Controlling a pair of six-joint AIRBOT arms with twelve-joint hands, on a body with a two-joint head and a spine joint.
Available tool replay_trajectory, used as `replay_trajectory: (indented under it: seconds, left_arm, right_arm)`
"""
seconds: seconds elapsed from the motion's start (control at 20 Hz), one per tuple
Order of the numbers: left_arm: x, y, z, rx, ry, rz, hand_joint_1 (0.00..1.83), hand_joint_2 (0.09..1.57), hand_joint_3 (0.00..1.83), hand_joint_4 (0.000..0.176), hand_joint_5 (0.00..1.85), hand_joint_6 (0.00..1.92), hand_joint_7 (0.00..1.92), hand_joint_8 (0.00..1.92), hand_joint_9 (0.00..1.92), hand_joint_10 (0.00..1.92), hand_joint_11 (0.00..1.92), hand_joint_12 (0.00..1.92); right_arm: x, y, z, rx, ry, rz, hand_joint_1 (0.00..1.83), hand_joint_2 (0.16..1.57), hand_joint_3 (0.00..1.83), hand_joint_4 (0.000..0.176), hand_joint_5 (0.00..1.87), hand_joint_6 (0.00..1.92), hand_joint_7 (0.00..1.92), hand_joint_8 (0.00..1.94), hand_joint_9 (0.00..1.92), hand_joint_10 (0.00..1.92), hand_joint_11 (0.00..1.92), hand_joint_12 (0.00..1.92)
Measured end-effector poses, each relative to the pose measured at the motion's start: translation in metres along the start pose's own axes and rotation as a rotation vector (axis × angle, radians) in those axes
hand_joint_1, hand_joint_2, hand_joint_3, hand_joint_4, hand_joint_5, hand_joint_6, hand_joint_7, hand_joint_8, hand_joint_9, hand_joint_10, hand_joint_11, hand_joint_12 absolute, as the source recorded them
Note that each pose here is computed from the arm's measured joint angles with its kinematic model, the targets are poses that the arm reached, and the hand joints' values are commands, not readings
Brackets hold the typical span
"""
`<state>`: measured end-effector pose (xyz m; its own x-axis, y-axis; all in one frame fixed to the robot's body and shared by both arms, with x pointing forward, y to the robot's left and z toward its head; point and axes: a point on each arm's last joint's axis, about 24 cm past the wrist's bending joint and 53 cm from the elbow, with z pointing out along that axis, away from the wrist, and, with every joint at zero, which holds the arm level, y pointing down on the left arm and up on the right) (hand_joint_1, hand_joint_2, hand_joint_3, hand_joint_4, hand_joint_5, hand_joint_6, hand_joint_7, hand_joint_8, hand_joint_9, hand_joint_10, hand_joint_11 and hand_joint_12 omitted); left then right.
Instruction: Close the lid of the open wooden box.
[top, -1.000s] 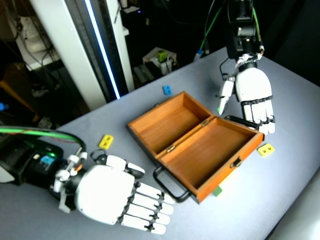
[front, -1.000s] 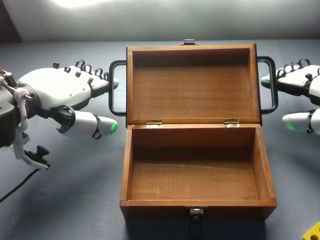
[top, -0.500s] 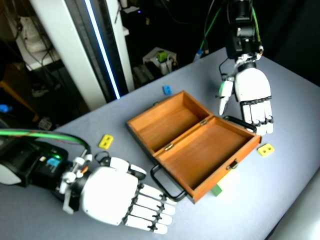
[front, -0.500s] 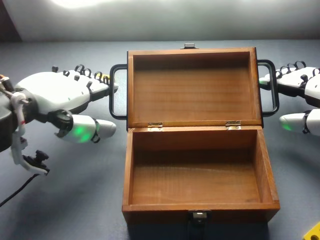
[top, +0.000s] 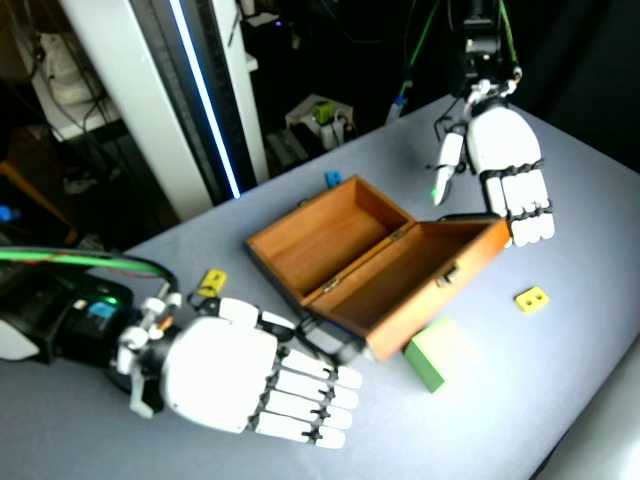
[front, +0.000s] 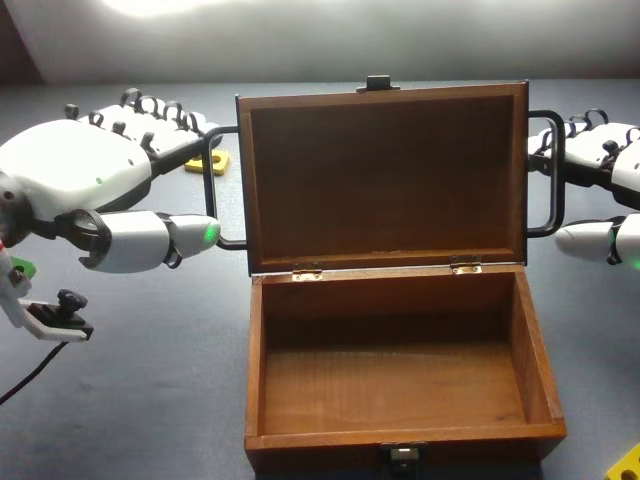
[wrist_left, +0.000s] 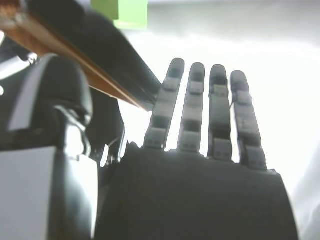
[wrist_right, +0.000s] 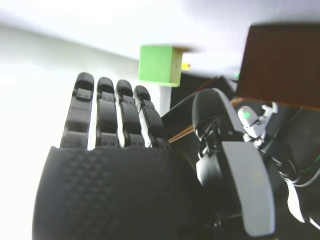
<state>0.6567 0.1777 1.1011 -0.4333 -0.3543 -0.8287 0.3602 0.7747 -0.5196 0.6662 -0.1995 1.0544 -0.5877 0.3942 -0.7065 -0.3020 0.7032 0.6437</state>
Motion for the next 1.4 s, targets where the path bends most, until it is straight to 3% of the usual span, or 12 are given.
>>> replay_trajectory:
  seconds: [0.2,0.75,1.2,1.4]
  left_arm:
    - [-0.003,-0.006,-0.007,0.018,-0.013,0.003,0.00,1.35,0.00,0.000,0.10,0.00,0.12,0.02,0.11,0.02,0.03,0.02]
    - [-0.005,-0.017,-0.029,0.057,-0.031,-0.007,0.00,1.35,0.00,0.000,0.09,0.01,0.12,0.01,0.13,0.01,0.11,0.05]
    - [-0.001,-0.027,-0.046,0.088,-0.024,-0.012,0.00,1.32,0.00,0.000,0.12,0.01,0.11,0.00,0.11,0.00,0.07,0.04]
    - [0.008,-0.024,-0.052,0.078,0.000,-0.022,0.00,1.36,0.01,0.000,0.14,0.01,0.13,0.00,0.12,0.00,0.08,0.05]
  right_arm:
    - [-0.002,0.007,-0.005,-0.012,-0.004,0.006,0.25,1.37,0.00,0.000,0.00,0.00,0.00,0.00,0.00,0.00,0.03,0.01]
    - [-0.012,0.051,-0.022,-0.150,-0.043,0.013,0.28,1.28,0.00,0.000,0.00,0.00,0.00,0.00,0.00,0.00,0.07,0.02]
    - [0.004,0.061,-0.037,-0.194,-0.021,0.039,0.30,1.23,0.00,0.000,0.00,0.00,0.00,0.00,0.00,0.00,0.06,0.01]
    - [0.008,0.064,-0.040,-0.205,-0.015,0.048,0.31,1.24,0.00,0.000,0.00,0.00,0.00,0.00,0.00,0.00,0.02,0.00]
